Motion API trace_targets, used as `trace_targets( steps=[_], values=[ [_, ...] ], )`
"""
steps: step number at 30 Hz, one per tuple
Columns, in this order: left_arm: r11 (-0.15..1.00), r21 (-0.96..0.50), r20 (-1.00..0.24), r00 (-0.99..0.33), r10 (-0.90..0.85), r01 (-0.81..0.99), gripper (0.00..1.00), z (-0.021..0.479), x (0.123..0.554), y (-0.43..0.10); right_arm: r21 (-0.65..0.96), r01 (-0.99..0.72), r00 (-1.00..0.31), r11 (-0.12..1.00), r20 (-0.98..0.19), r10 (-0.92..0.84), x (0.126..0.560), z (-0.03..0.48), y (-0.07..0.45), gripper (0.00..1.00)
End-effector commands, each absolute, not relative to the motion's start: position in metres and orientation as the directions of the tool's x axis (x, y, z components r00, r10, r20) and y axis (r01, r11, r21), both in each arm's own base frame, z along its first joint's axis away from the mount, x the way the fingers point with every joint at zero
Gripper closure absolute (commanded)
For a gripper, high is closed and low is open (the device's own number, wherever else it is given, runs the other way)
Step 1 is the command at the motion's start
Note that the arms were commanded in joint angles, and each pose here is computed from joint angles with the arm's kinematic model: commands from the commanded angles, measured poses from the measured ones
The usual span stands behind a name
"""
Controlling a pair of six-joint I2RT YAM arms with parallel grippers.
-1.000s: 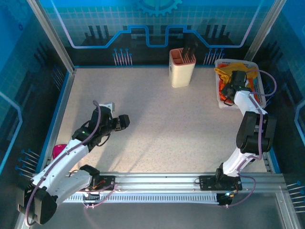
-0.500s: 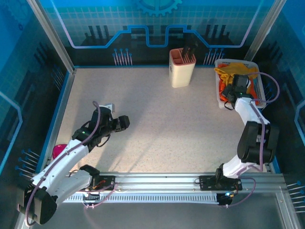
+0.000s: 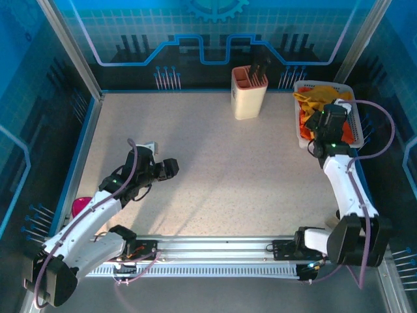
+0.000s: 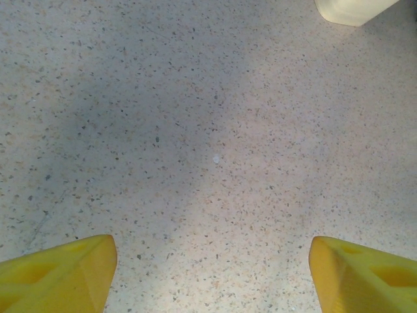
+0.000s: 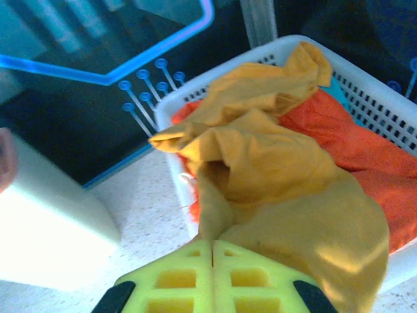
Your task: Fold and stack the t-shirts
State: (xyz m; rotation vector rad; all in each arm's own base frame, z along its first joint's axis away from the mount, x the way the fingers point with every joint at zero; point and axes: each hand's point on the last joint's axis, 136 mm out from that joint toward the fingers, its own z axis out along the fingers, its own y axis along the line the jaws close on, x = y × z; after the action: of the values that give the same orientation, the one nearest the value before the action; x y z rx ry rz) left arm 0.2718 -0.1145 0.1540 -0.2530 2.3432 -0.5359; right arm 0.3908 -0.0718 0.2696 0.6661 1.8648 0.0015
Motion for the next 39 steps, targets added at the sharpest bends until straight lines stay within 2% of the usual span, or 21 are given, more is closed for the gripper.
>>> trace_targets(
  steps=[1, 8, 14, 18, 22, 25, 29, 35, 38, 39],
  values=[
    [0.873, -0.488, -0.586, -0.737, -0.336, -0.01, 0.21, 0.155, 0.271, -0.124, 0.26, 0.39, -0.161, 0.883, -0.925, 0.344, 0.378, 0.31, -0.057, 1.0],
    [0.88, -0.475, -0.592, -0.742, -0.316, 0.004, 0.19, 0.157, 0.278, -0.127, 0.171, 0.242, -0.059, 0.955, -0.98, 0.191, 0.354, 0.369, -0.011, 1.0],
    [0.879, -0.475, -0.608, -0.735, -0.299, 0.035, 0.15, 0.173, 0.283, -0.131, 0.115, -0.022, -0.023, 0.993, -0.993, 0.115, 0.336, 0.402, 0.056, 1.0],
    [0.885, -0.463, -0.62, -0.728, -0.293, 0.039, 0.14, 0.183, 0.287, -0.126, 0.025, -0.271, -0.004, 0.962, -1.0, 0.024, 0.317, 0.419, 0.119, 1.0],
    [0.875, -0.483, -0.603, -0.734, -0.311, 0.027, 0.13, 0.19, 0.291, -0.121, -0.036, -0.497, -0.008, 0.867, -0.999, -0.046, 0.297, 0.423, 0.185, 1.0],
    [0.876, -0.482, -0.604, -0.726, -0.328, 0.006, 0.14, 0.196, 0.294, -0.112, -0.082, -0.612, -0.01, 0.787, -0.994, -0.112, 0.285, 0.414, 0.233, 1.0],
    [0.916, -0.399, -0.618, -0.726, -0.302, -0.04, 0.13, 0.199, 0.292, -0.095, -0.079, -0.728, -0.044, 0.681, -0.986, -0.161, 0.272, 0.386, 0.288, 1.0],
    [0.934, -0.35, -0.615, -0.735, -0.285, -0.069, 0.14, 0.197, 0.285, -0.084, -0.035, -0.786, -0.172, 0.618, -0.947, -0.272, 0.257, 0.292, 0.331, 1.0],
    [0.95, -0.301, -0.606, -0.752, -0.259, -0.085, 0.14, 0.187, 0.281, -0.077, 0.03, -0.748, -0.297, 0.663, -0.908, -0.295, 0.258, 0.235, 0.323, 0.68],
    [0.951, -0.297, -0.598, -0.76, -0.256, -0.086, 0.14, 0.184, 0.28, -0.077, 0.046, -0.74, -0.33, 0.671, -0.894, -0.303, 0.256, 0.222, 0.32, 0.54]
  ],
)
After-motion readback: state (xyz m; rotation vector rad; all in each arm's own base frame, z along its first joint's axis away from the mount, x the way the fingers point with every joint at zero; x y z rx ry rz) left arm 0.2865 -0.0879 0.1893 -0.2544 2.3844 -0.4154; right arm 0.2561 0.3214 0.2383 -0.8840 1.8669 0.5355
